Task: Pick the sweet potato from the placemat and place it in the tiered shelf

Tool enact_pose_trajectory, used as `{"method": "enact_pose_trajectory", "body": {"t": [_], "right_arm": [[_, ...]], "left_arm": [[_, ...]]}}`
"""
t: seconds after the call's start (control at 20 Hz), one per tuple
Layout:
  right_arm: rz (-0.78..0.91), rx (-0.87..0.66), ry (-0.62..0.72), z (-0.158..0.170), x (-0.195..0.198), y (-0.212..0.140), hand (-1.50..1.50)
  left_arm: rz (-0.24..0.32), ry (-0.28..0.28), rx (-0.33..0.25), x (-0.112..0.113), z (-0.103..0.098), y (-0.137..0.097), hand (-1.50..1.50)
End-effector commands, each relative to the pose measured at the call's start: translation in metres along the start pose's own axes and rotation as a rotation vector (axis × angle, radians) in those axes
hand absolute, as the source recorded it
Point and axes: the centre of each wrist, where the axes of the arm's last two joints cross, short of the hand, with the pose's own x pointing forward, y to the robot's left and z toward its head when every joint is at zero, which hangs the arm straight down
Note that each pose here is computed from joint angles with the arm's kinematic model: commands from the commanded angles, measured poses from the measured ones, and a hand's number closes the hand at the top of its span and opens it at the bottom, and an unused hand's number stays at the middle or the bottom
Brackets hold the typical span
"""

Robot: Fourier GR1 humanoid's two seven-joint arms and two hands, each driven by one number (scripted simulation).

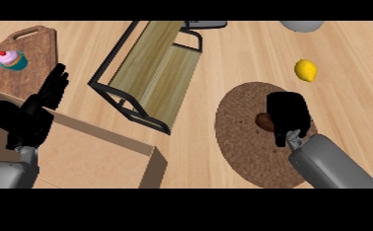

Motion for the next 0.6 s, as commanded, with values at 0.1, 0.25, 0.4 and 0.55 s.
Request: {"method": "enact_pose_trajectory", "body": {"t": [0.1,0.25,0.4,0.55], "right_arm": [[-0.017,-0.106,-0.016,0.01,0.004,-0.007,1.5],[-0.069,-0.11,-0.398,0.001,0.01,-0.048,1.5],[-0.098,-0.077,-0.735,0.01,0.022,-0.063,1.5],[-0.159,-0.123,-0.859,-0.007,-0.009,-0.097,1.5]], "left_arm": [[-0.011,0.163,-0.198,-0.046,0.029,-0.049,0.0],[-0.007,0.123,-0.191,-0.038,0.019,-0.055,0.0],[-0.006,0.083,-0.199,-0.02,0.01,-0.039,0.0],[0.008,0.112,-0.212,-0.026,0.016,-0.049,0.0]]}}
